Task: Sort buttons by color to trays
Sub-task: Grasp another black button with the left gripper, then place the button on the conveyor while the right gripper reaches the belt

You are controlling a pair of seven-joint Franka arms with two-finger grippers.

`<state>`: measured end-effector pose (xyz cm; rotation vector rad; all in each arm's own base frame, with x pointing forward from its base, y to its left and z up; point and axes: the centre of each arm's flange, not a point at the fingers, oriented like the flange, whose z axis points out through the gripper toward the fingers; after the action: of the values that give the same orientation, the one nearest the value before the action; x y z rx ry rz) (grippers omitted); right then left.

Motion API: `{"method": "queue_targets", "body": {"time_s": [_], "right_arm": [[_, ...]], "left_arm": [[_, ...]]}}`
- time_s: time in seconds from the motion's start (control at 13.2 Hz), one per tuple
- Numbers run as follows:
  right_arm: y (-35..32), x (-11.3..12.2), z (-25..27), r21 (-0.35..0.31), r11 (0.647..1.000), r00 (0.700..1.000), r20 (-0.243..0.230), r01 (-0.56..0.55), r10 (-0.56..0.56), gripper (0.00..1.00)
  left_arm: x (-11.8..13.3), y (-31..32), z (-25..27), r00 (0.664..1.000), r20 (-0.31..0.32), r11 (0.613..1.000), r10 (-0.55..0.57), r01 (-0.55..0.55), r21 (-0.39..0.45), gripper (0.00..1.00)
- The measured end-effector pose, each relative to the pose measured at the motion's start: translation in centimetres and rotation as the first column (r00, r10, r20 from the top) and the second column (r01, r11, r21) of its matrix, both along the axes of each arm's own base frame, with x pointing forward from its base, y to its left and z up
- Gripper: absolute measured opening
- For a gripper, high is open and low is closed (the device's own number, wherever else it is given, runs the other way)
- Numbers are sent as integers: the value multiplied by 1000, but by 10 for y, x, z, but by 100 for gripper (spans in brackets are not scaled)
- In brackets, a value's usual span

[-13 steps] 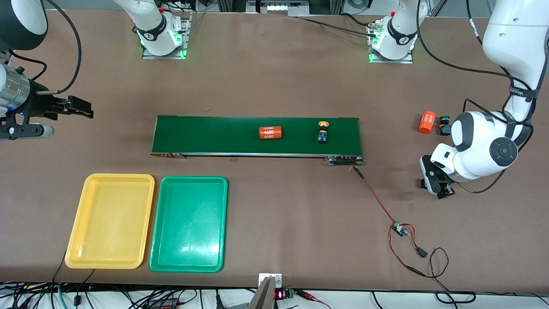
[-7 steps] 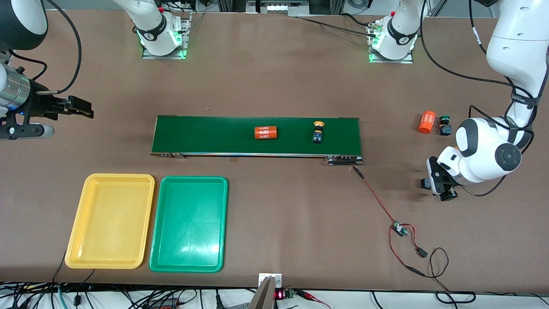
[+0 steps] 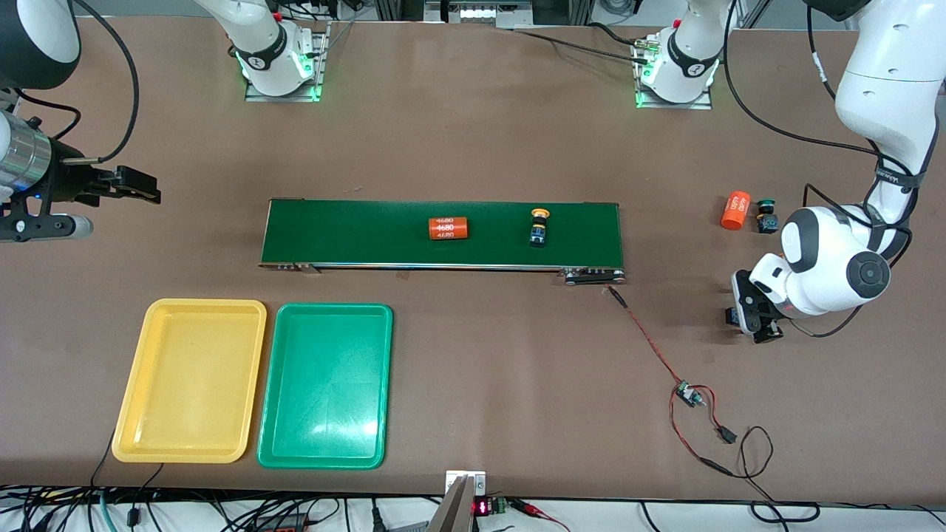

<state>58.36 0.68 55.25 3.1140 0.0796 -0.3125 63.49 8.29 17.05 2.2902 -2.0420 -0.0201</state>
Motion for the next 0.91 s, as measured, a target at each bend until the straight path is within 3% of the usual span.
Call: {"method": "queue_targets", "body": {"time_s": [0.3,0.53,0.68,0.91], "right_arm": [[-26,-17,-2,0,999,992,-115,45,-45,100],[-36,-23,-4,7,998,988,-143,67,-65,100],[-36,-19,-13,14,998,993,-96,67,-65,100],[-27,-34,-34,24,998,998,41,51,-52,100]], "left_arm": [[1,-2,2,1000,5,1000,-24,24,-2,44],[4,-9,15,999,13,999,-37,37,0,43],[2,-18,40,1000,-27,1000,9,-9,10,43],[-9,-65,89,978,-113,983,176,-169,69,43]]}}
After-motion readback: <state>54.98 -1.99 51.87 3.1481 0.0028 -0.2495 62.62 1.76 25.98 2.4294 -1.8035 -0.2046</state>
